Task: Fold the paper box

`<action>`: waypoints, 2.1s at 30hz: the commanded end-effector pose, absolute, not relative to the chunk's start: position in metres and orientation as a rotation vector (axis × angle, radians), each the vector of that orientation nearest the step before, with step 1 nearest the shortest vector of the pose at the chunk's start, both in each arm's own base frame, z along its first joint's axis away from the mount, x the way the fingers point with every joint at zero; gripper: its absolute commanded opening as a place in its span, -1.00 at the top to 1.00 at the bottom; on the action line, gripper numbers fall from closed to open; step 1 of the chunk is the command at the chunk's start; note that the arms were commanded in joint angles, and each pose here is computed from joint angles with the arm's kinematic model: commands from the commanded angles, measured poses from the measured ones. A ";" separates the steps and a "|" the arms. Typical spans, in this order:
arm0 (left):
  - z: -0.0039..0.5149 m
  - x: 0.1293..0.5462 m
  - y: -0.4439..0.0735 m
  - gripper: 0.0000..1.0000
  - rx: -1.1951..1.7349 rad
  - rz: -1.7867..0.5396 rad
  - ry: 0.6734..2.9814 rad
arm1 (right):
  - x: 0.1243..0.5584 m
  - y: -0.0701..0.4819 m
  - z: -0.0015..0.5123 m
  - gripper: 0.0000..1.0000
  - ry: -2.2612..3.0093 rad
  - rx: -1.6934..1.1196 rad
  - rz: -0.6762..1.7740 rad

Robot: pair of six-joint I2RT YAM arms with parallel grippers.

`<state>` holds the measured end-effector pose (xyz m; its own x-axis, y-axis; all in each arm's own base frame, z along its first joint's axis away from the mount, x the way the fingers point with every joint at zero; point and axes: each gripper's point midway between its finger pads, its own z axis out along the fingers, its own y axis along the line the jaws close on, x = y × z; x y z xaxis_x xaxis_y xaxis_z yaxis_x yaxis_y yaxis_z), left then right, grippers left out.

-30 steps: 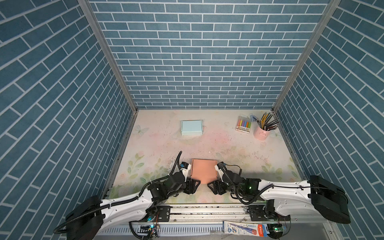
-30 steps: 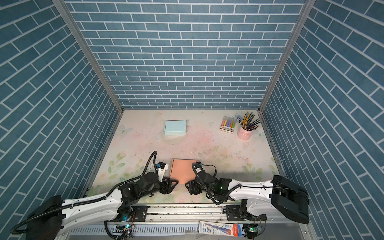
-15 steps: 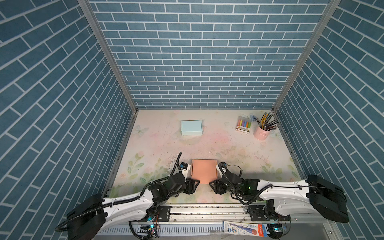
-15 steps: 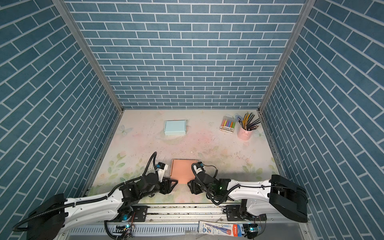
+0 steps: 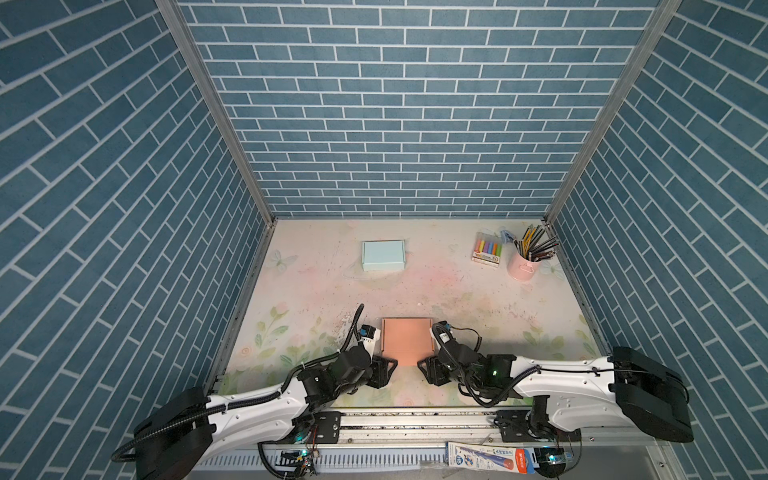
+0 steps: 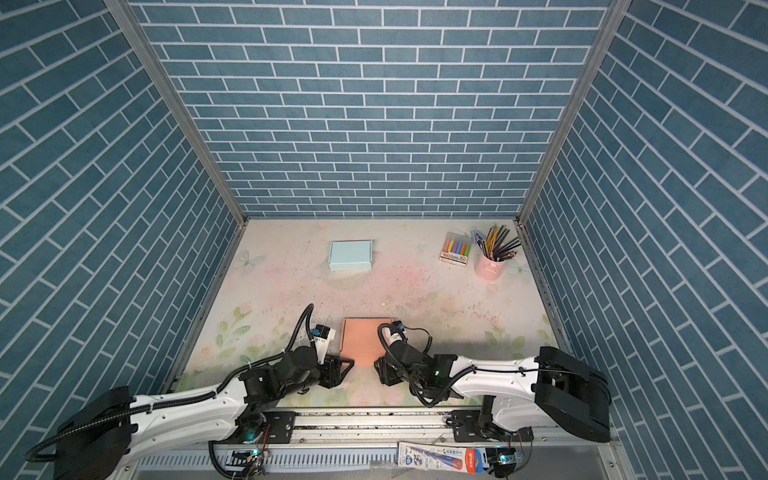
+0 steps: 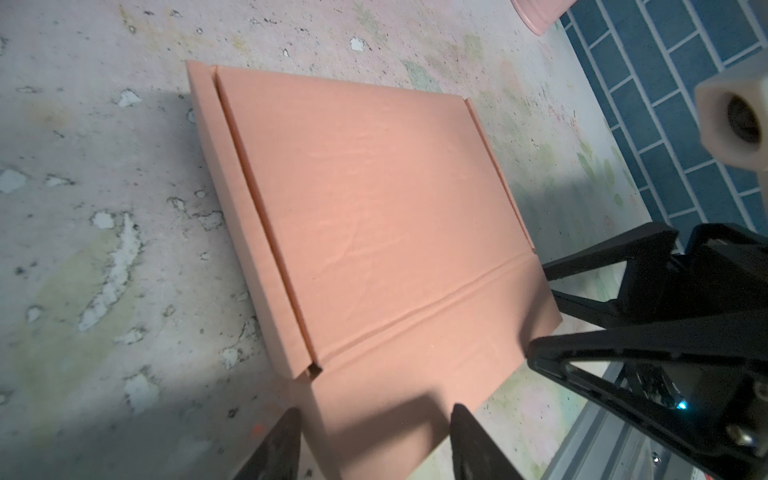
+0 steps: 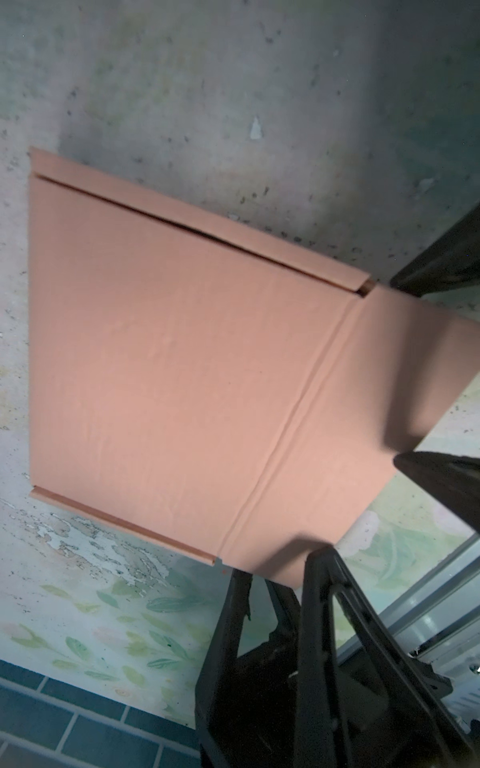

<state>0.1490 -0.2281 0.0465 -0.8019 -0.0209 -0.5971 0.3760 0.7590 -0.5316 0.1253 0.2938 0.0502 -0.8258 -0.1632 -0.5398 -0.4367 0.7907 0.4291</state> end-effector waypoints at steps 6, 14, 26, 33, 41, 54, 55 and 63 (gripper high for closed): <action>0.049 0.153 -0.233 -0.14 0.265 -0.873 2.355 | 0.129 0.298 0.050 -0.21 2.490 -0.465 0.720; 0.049 0.154 -0.234 -0.12 0.269 -0.873 2.353 | 0.130 0.296 0.044 -0.20 2.501 -0.467 0.680; 0.046 0.153 -0.232 -0.11 0.275 -0.860 2.359 | 0.135 0.293 0.042 -0.12 2.495 -0.469 0.630; 0.047 0.153 -0.221 -0.36 0.272 -0.840 2.367 | 0.136 0.294 0.040 -0.11 2.501 -0.487 0.607; 0.065 0.169 -0.205 -0.44 0.246 -0.814 2.318 | 0.138 0.292 0.040 -0.11 2.501 -0.476 0.594; 0.087 0.242 -0.203 -0.46 0.247 -0.721 2.260 | 0.143 0.292 0.039 -0.11 2.501 -0.472 0.589; 0.082 0.245 -0.204 -0.46 0.254 -0.705 2.277 | 0.144 0.293 0.039 -0.11 2.500 -0.472 0.592; 0.057 0.245 -0.208 -0.40 0.269 -0.688 2.337 | 0.150 0.293 0.036 -0.11 2.498 -0.473 0.587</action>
